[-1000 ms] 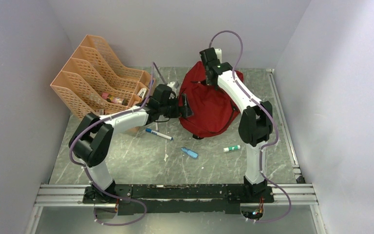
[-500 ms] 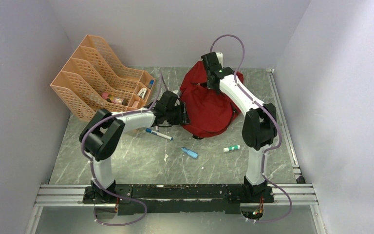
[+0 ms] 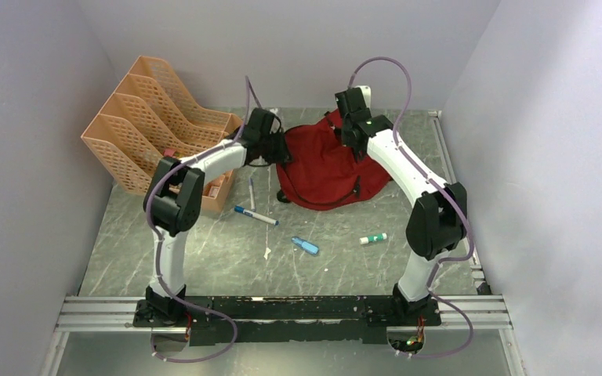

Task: Pack the student bag
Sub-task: Adjust the student bag at the center of the board.

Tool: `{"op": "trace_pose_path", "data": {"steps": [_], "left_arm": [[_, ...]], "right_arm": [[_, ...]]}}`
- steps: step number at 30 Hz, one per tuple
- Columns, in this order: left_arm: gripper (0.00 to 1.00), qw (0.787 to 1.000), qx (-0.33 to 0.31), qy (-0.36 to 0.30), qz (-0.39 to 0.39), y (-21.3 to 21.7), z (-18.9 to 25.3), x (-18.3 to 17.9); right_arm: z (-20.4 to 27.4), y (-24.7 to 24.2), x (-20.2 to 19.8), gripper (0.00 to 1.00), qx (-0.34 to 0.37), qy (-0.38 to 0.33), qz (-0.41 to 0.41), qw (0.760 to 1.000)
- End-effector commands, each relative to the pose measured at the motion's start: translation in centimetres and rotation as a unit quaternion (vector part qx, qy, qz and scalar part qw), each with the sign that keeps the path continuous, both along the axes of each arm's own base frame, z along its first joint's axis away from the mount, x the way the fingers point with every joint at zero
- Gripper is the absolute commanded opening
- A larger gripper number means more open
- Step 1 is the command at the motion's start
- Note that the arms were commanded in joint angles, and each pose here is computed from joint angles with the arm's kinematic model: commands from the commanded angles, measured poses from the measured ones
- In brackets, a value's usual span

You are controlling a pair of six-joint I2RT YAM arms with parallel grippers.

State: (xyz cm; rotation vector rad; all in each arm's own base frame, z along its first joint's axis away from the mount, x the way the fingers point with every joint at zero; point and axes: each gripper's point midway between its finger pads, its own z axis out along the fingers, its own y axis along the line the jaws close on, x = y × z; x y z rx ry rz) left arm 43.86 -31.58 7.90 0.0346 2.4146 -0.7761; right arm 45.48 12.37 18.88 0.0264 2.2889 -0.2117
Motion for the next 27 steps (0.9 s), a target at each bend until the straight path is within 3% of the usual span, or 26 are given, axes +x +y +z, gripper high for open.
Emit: {"op": "trace_pose_path", "data": {"steps": [1,4,9,14,20,24,27], "left_arm": [[0.05,0.998,0.012,-0.057,-0.032,0.3,3.0,5.1],[0.09,0.996,0.015,-0.056,-0.069,-0.8,2.6,7.1],[0.41,0.993,0.033,-0.058,-0.098,-1.2,2.0,8.3],[0.64,0.992,0.053,-0.083,-0.079,0.8,3.9,7.2],[0.71,0.991,0.039,-0.122,-0.049,2.7,7.4,4.4],[0.72,0.989,0.001,-0.138,-0.044,1.9,9.6,2.9],[0.73,0.987,0.008,-0.151,-0.055,0.4,10.2,2.1]], "right_arm": [[2.1,0.7,-1.7,0.0,0.025,-0.013,0.013,1.0],[1.4,1.0,-2.4,0.0,0.025,0.003,0.022,0.999],[-1.4,-0.3,-2.9,0.0,-0.014,0.034,0.003,0.999],[-2.4,-0.9,-2.4,0.0,-0.03,0.032,-0.008,0.999],[-3.9,-2.9,-0.6,0.0,-0.072,0.03,-0.036,0.996],[-6.3,-4.8,1.4,0.0,-0.089,0.044,-0.055,0.994],[-7.6,-5.6,2.8,0.0,-0.096,0.046,-0.058,0.993]]}}
